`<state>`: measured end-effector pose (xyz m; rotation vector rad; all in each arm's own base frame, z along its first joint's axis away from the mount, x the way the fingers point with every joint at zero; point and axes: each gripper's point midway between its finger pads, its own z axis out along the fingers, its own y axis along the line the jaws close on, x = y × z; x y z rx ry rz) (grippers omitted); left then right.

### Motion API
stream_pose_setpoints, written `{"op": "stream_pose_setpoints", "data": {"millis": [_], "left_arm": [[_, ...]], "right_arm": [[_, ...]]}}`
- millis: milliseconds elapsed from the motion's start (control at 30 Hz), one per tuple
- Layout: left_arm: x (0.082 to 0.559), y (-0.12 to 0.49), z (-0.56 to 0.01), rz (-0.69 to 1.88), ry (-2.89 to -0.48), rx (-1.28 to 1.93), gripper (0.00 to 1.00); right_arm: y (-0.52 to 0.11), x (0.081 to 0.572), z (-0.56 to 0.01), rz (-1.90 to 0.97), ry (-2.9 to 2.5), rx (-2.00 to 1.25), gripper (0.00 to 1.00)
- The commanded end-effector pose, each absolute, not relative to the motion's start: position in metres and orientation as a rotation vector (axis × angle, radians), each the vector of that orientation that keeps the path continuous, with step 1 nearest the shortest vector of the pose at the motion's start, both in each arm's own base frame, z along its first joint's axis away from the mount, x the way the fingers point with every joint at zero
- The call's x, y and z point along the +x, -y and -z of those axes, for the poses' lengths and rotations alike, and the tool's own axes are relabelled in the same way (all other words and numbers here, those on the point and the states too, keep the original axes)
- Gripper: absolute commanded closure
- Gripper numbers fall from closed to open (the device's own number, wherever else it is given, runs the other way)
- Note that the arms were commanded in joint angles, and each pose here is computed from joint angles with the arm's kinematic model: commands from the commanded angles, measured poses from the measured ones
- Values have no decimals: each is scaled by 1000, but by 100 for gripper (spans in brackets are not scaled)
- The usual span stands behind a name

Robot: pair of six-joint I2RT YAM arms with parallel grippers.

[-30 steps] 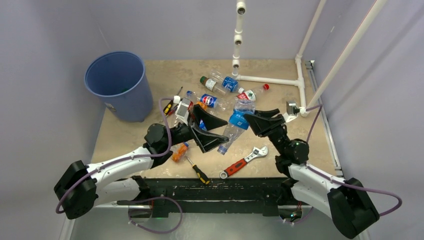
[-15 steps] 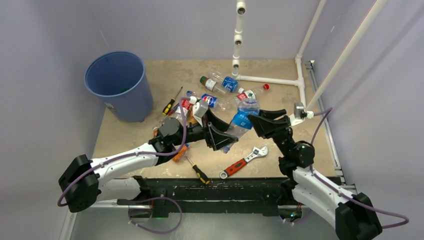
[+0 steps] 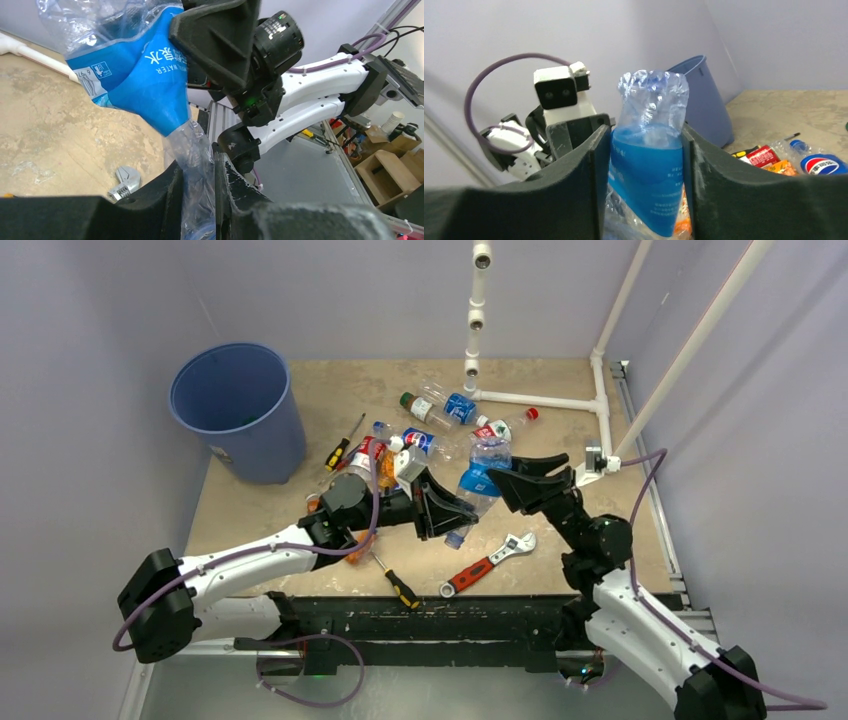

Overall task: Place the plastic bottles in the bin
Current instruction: Pick up the plastic bottle at the center of the board.

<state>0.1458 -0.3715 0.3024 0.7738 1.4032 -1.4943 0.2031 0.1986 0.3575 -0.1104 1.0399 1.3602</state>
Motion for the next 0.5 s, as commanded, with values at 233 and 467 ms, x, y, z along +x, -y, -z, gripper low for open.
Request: {"op": "stream_pose_setpoints", "data": {"millis": [233,467], "left_arm": [[187,340,-338,991,-1362,875,100],[243,278,-337,309,-1366,963,100]], "right_arm": [[-200,199,-386,-1090,-1226,-336,5],[-169,194,-412,-969,-1239,-225,4]]}}
